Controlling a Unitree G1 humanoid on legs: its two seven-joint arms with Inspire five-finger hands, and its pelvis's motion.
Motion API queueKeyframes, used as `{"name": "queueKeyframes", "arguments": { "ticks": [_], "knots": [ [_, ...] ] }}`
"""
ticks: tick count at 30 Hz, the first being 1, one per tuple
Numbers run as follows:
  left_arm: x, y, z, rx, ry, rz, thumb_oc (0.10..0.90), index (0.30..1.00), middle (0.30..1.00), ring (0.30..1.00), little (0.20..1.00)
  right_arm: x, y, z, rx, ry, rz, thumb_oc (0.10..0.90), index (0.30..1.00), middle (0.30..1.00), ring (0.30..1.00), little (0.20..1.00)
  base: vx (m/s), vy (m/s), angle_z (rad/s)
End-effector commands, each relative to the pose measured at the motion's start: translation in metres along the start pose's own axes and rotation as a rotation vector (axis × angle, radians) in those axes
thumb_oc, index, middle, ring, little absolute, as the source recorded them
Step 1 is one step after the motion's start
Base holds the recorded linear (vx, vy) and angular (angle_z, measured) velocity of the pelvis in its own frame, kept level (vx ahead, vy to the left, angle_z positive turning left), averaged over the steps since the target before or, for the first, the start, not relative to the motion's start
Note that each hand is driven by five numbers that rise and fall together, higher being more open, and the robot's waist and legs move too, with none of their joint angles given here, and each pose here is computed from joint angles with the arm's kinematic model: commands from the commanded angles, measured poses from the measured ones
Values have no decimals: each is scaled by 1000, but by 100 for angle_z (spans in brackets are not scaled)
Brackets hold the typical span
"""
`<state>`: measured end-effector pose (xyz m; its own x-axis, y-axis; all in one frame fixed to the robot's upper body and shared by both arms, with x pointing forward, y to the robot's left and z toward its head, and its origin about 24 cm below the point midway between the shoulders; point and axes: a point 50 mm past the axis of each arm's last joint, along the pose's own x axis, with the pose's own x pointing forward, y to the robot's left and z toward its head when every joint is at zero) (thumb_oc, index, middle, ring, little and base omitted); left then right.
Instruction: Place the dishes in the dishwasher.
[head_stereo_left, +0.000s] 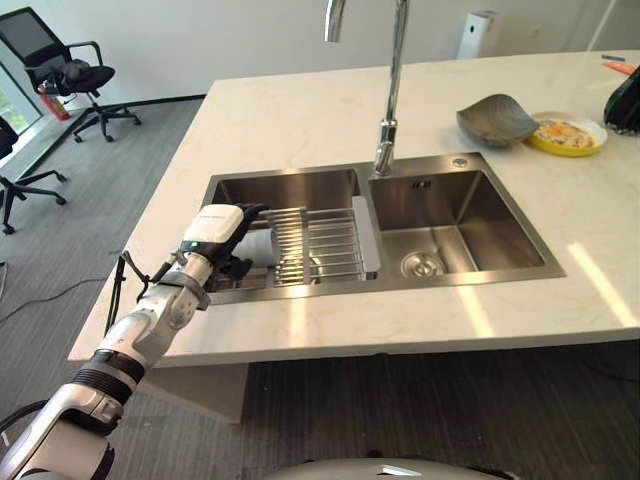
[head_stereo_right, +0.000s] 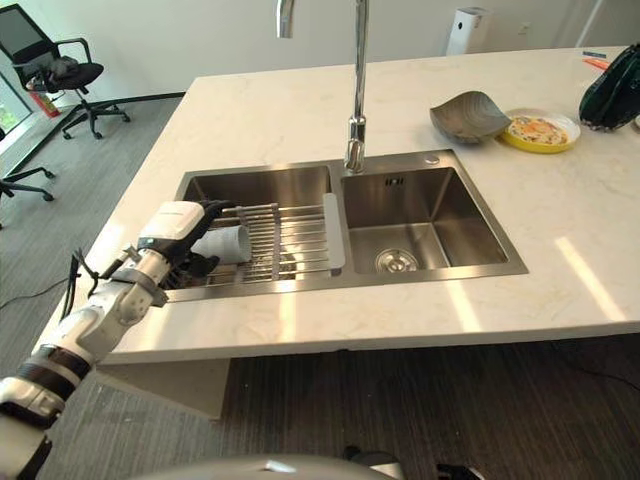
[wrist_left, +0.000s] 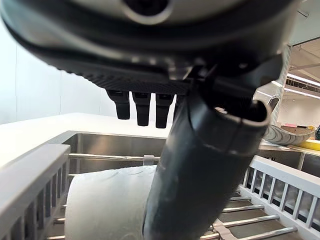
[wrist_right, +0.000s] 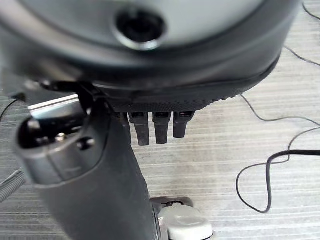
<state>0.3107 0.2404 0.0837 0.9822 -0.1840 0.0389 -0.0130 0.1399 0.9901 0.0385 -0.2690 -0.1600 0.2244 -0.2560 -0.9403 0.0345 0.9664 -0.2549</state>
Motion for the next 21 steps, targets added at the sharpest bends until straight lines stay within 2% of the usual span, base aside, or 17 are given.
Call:
{"name": "queueKeyframes", "arguments": {
  "ticks": [1, 3, 11, 16, 17, 18, 21],
  "knots": [
    [37, 73, -7, 53, 40, 231, 800, 900, 900, 900, 900, 1, -11, 6, -64, 2, -29, 800, 900, 900, 900, 900, 1, -1, -4],
    [39, 67, -16, -4, 100, 216, 800, 900, 900, 900, 900, 1, -12, 6, -69, 5, -31, 800, 900, 900, 900, 900, 4, 1, -9],
    [34, 61, -66, 60, 340, 85, 800, 900, 900, 900, 900, -1, -17, -1, -71, 24, -39, 800, 900, 900, 900, 900, 0, -8, -7],
    [34, 52, -72, 49, 384, 6, 800, 900, 900, 900, 900, -1, -17, -2, -74, 34, -31, 800, 900, 900, 900, 900, -3, -11, -10],
    [33, 47, -73, 34, 397, -16, 430, 345, 345, 345, 345, -1, -16, -2, -75, 31, -27, 800, 900, 900, 900, 900, 0, 0, 0],
    [33, 43, -74, 24, 408, -32, 400, 300, 300, 300, 300, -1, -16, 0, -78, 25, -23, 800, 900, 900, 900, 900, 0, 0, 0],
    [31, 32, -76, 9, 438, -82, 400, 300, 300, 300, 300, -1, -15, 0, -86, 22, -14, 800, 900, 900, 900, 900, 0, 0, 0]
  ]
}}
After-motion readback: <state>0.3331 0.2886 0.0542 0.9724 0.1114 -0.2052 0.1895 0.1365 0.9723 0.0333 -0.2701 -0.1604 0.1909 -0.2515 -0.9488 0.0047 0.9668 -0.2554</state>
